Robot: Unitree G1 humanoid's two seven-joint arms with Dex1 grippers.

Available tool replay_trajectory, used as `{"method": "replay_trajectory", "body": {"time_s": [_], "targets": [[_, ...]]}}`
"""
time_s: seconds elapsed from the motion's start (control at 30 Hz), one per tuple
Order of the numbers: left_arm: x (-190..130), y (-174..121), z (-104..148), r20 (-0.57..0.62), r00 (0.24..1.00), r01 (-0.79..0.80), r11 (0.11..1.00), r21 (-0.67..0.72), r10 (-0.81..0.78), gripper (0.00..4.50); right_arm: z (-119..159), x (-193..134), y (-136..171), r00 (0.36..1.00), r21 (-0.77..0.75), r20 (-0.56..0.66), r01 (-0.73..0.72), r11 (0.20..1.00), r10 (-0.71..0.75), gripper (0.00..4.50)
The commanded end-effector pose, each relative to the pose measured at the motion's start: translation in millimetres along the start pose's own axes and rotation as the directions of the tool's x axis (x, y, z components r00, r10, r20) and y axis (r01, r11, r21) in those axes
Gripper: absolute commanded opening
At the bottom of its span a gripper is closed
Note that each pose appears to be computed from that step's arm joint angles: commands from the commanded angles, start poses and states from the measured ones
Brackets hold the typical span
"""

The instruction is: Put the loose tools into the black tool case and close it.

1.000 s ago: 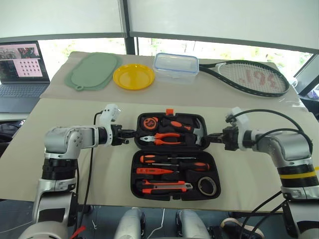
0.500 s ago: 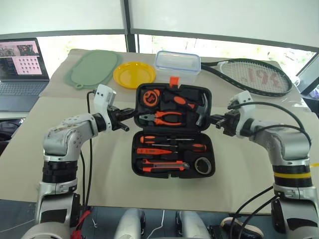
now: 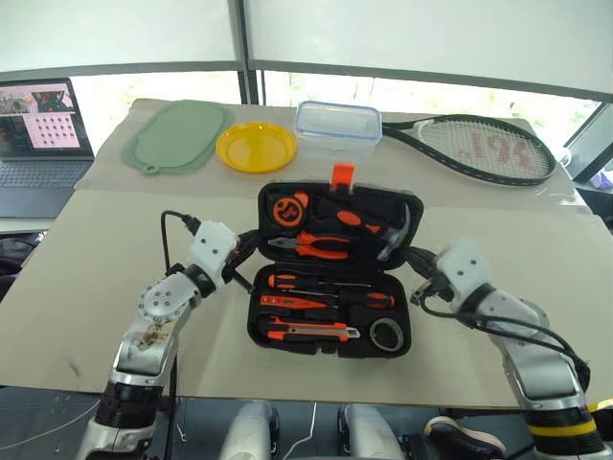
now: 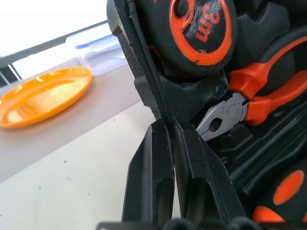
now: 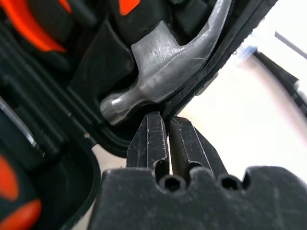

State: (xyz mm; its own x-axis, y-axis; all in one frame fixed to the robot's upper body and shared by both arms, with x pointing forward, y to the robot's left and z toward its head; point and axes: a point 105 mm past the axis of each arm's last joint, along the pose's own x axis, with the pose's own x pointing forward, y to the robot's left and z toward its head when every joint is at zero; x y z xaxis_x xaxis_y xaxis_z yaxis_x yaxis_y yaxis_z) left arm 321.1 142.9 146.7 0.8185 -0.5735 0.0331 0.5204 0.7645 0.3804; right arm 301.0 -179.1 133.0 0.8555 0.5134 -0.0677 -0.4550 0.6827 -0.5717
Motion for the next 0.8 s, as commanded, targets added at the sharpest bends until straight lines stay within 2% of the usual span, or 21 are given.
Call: {"method": "replay_trajectory", "body": {"time_s": [0.03, 0.07, 0.1, 0.13, 0.17, 0.3, 0.43, 0.47, 0.53, 0.63, 0.73, 0.8], "targets": [[-12.5, 12.5, 10.2, 0.030, 0.996, -0.082, 0.995, 0.049, 0.081, 0.00, -1.9, -12.1, 8.6, 0.999, -0.111, 0.024, -0.030, 0.993, 0.033, 0.07], [-15.4, 11.7, 8.5, 0.022, 0.996, -0.087, 0.995, 0.045, 0.086, 0.00, -2.5, -15.4, 12.9, 0.998, -0.143, 0.030, -0.044, 0.989, 0.049, 0.07], [-19.7, 13.0, 7.6, 0.017, 0.994, -0.106, 0.994, 0.042, 0.105, 0.35, -3.1, -19.4, 18.4, 0.997, -0.190, 0.035, -0.061, 0.980, 0.069, 0.02], [-23.6, 14.4, 6.5, 0.010, 0.992, -0.123, 0.992, 0.032, 0.123, 0.72, -3.9, -22.9, 23.1, 0.995, -0.223, 0.038, -0.077, 0.972, 0.088, 0.40], [-29.5, 15.3, 5.9, 0.001, 0.990, -0.141, 0.990, 0.019, 0.141, 0.91, -4.4, -28.3, 28.0, 0.993, -0.237, 0.039, -0.096, 0.967, 0.108, 0.80], [-55.7, 17.4, 7.4, -0.047, 0.979, -0.200, 0.979, -0.038, 0.198, 2.50, 1.5, -50.6, 30.7, 0.991, -0.266, 0.047, -0.109, 0.958, 0.126, 2.12], [-94.6, 10.9, 2.9, -0.181, 0.975, -0.165, 0.961, -0.223, 0.125, 3.92, 10.1, -78.2, 28.8, 0.976, -0.234, -0.010, -0.212, 0.949, 0.215, 3.43], [-108.8, 12.9, 2.0, -0.219, 0.971, -0.151, 0.952, -0.266, 0.093, 4.31, 10.5, -87.5, 26.5, 0.967, -0.205, -0.041, -0.256, 0.945, 0.253, 3.51], [-128.7, 24.6, -2.0, -0.285, 0.956, -0.158, 0.943, -0.291, 0.072, 4.31, 11.4, -101.7, 26.0, 0.938, -0.130, -0.083, -0.345, 0.929, 0.337, 3.51], [-134.5, 44.5, -13.3, -0.345, 0.936, -0.174, 0.947, -0.271, 0.073, 4.31, 12.0, -109.8, 30.9, 0.903, -0.005, -0.105, -0.420, 0.908, 0.417, 3.51], [-118.9, 58.3, -18.7, -0.349, 0.937, -0.112, 0.967, -0.228, 0.026, 4.31, 14.3, -121.8, 53.4, 0.815, 0.153, -0.105, -0.554, 0.819, 0.571, 3.51], [-97.1, 68.3, -15.3, -0.316, 0.949, -0.055, 0.974, -0.220, -0.018, 4.31, 20.2, -126.2, 66.0, 0.757, 0.229, -0.077, -0.620, 0.751, 0.648, 3.51]]}}
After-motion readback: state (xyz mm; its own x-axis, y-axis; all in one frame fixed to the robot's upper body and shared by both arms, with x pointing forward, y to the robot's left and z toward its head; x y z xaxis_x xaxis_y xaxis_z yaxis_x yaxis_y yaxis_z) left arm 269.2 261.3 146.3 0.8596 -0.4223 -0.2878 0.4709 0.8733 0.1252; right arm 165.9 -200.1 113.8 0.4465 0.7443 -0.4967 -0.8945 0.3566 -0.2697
